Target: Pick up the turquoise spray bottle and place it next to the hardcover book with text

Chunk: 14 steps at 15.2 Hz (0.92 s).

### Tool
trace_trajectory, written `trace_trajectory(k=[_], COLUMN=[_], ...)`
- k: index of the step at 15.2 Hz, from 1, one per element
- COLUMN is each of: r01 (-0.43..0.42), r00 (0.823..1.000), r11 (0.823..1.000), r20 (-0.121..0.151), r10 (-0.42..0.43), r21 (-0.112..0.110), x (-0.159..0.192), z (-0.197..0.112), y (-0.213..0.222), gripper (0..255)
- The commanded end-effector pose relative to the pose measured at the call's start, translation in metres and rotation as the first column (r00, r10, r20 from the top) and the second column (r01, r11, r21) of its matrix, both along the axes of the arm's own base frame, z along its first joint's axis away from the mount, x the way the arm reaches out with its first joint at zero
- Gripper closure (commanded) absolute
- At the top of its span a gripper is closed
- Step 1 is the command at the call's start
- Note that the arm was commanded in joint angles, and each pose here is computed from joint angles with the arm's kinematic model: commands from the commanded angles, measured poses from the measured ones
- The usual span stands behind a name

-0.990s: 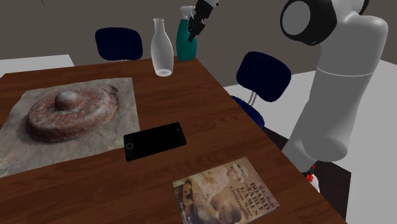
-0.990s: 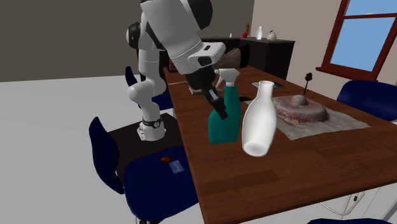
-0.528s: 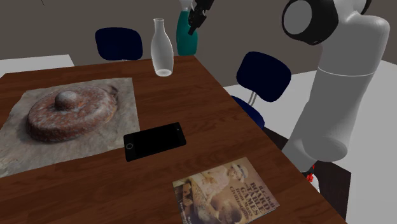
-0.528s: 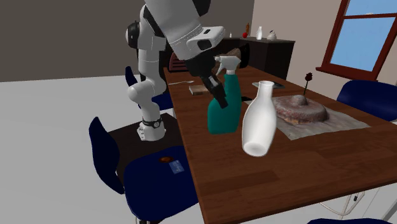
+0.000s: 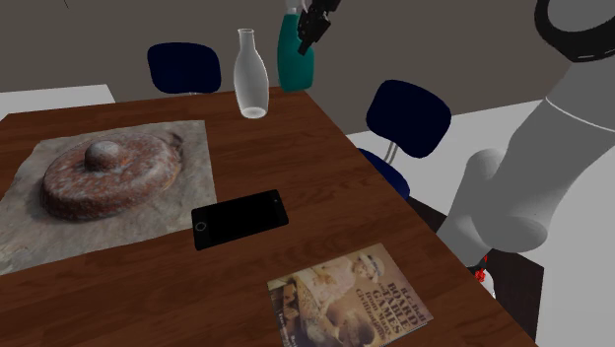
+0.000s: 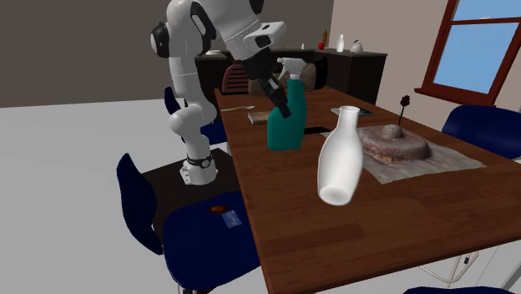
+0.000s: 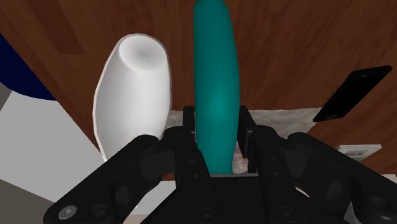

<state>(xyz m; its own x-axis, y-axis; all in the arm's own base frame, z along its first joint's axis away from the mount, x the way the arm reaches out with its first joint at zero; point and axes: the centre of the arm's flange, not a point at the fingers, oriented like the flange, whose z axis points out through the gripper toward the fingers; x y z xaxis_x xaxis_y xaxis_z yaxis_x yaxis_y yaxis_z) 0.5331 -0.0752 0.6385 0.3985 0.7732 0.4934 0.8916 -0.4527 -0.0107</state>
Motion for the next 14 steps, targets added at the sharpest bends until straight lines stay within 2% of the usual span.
trace_trajectory(k=[1,14], r01=[0.0,0.0], r00=[1.0,1.0], r11=[1.0,1.0], r20=[0.001,0.001], r10=[0.0,0.0], r21=[-0.002,-0.002], x=[-0.021,-0.155], z=[0.009,0.049], y=[0.017,0.116], gripper=[255,255])
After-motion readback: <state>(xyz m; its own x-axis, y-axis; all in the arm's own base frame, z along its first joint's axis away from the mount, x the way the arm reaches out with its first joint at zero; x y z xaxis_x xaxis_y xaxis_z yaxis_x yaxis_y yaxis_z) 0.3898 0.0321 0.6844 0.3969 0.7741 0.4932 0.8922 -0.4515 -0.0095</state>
